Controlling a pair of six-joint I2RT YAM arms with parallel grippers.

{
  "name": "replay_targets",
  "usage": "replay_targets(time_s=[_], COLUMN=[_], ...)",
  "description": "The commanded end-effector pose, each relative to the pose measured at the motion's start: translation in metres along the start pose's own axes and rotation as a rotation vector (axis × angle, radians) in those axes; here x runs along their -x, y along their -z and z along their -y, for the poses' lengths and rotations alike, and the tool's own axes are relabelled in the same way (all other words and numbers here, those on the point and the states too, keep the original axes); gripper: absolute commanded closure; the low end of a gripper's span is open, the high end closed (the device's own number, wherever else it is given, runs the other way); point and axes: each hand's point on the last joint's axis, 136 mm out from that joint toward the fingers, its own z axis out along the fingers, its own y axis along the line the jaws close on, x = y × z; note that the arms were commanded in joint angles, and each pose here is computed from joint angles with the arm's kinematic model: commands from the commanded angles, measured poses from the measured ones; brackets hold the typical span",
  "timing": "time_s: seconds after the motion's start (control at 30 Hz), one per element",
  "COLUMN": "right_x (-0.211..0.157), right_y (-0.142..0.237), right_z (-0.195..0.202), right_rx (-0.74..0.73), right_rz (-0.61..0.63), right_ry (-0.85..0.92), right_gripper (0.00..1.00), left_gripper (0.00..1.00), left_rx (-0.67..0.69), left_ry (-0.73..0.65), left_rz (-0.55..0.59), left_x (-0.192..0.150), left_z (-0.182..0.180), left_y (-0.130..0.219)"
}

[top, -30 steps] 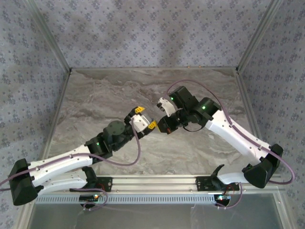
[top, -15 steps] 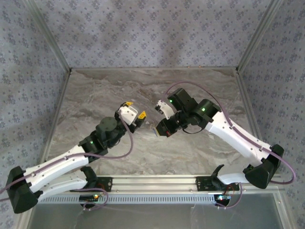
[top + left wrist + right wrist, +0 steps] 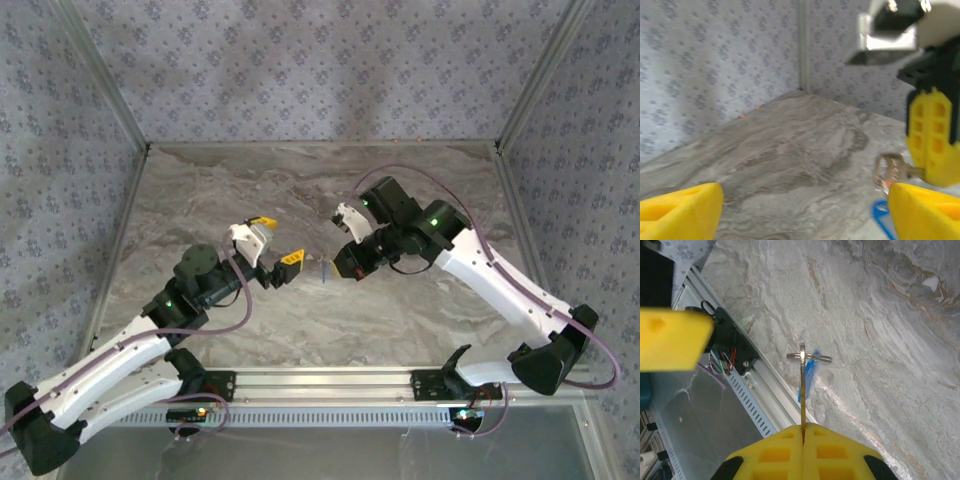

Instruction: Remove the keys from the keyring

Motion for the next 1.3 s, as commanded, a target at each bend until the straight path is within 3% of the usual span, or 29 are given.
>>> replay_targets(time_s=[0.0, 0.2, 0.4, 0.57, 0.9, 1.2, 1.27], right_x=[0.005, 0.008, 0.018, 0.028, 0.031, 0.035, 0.034], right_y=[0.011, 0.016, 0.024, 0.032, 0.034, 0.034, 0.035], right_z=[-0.009, -0.018, -0.021, -0.024, -0.024, -0.024, -0.024], right_rx=[0.028, 0.069, 0.109, 0.143, 0.158, 0.176, 0.174], right_rz=[0.007, 0.035, 0.11, 0.172, 0.195, 0.214, 0.218], right_ry=[0.031, 0.068, 0.098, 0.115, 0.117, 0.115, 0.113], right_gripper=[1.0, 1.0, 1.0, 1.0, 1.0, 1.0, 1.0], left_gripper=[0.13, 0.16, 0.19, 0.24, 0.4, 0.44, 0.51], left_rx=[-0.193, -0.322, -0.441, -0.569, -0.636, -0.629, -0.627], left_ry=[0.045, 0.15, 0.364, 0.423, 0.445, 0.422, 0.42], left_rz=[0.043, 0.063, 0.006, -0.032, -0.078, -0.134, -0.133], left_x=[0.01, 0.033, 0.052, 0.067, 0.073, 0.062, 0.062], left_z=[0.028, 0.034, 0.022, 0.031, 0.038, 0.046, 0.046], left_y=[-0.002, -0.006, -0.013, -0.021, -0.025, -0.03, -0.031])
